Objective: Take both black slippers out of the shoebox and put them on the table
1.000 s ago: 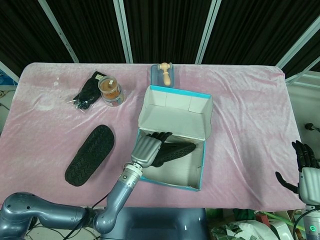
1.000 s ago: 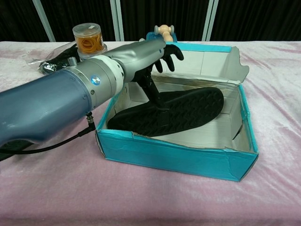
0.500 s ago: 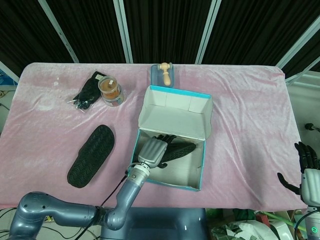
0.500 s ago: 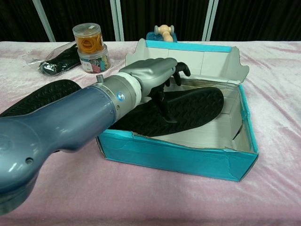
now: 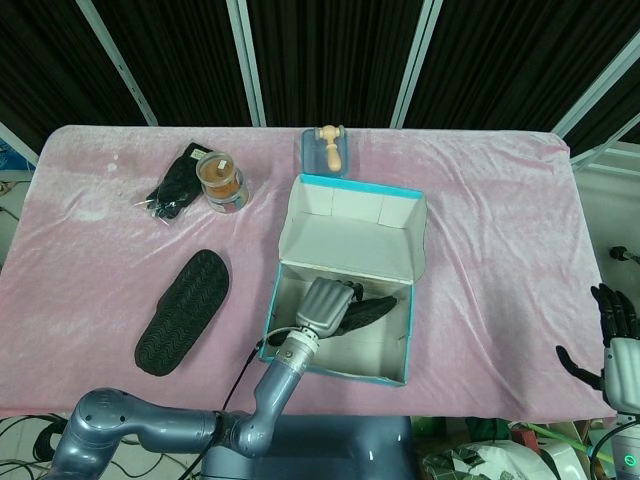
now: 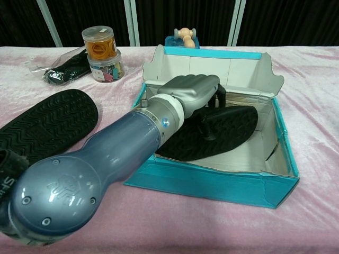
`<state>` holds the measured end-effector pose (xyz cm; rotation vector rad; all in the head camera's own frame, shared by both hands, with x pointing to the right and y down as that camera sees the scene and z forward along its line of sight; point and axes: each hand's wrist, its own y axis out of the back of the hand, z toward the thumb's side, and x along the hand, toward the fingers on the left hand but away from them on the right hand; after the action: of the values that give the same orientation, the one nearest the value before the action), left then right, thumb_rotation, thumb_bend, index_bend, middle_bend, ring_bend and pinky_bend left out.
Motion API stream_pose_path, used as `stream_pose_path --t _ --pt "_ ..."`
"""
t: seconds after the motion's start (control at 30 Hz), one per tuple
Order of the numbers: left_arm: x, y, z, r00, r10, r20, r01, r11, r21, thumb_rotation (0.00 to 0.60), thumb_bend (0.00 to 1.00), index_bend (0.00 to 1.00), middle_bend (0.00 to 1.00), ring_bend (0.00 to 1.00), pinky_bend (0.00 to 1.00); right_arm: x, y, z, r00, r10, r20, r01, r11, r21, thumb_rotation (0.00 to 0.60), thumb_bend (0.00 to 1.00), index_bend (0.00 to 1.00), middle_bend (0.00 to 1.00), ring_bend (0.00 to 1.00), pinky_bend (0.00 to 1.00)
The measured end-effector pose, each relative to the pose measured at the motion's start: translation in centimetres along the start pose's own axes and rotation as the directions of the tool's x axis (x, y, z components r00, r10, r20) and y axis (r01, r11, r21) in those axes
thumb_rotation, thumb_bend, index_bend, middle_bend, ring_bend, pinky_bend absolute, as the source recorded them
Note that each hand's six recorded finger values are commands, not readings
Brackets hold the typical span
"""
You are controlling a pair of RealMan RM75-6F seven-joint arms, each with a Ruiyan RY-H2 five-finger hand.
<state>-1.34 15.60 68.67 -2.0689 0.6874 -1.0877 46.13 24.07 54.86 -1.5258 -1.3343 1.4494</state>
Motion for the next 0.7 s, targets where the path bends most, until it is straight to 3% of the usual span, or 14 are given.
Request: stream_pose_path --t 0.2,0.47,0.6,0.7 --pt "-1.0 1.3 0.2 0.998 0.039 0.040 -0.030 0.982 -0.187 0.600 0.23 0.50 0.58 0.55 0.73 -0.3 -0.2 0.1 1.000 0.006 -0.005 -0.006 1.000 -0.002 0.600 0.14 0.08 0.05 0.01 0.22" --pt "-3.0 4.6 0.1 0.989 0.114 0.094 -0.064 0.902 -0.427 0.600 0.23 0.50 0.58 0.55 0.73 -0.6 -0.2 0.3 1.000 0.004 -0.015 -0.004 1.000 0.000 0.600 0.14 0.08 0.05 0.01 0.22" --pt "-4.3 6.9 -0.8 0.974 0.211 0.089 -0.146 0.872 -0.468 0.600 0.23 0.49 0.57 0.54 0.73 -0.7 -0.2 0.4 1.000 0.001 -0.017 -0.001 1.000 -0.002 0.600 0.14 0.08 0.05 0.01 0.22" --pt "-5.6 9.1 -2.6 0.957 0.288 0.044 -0.236 0.856 -0.459 0.600 0.23 0.48 0.57 0.54 0.73 -0.8 -0.3 0.4 1.000 0.006 -0.019 -0.006 1.000 -0.001 0.600 0.14 0.08 0.05 0.01 0.22"
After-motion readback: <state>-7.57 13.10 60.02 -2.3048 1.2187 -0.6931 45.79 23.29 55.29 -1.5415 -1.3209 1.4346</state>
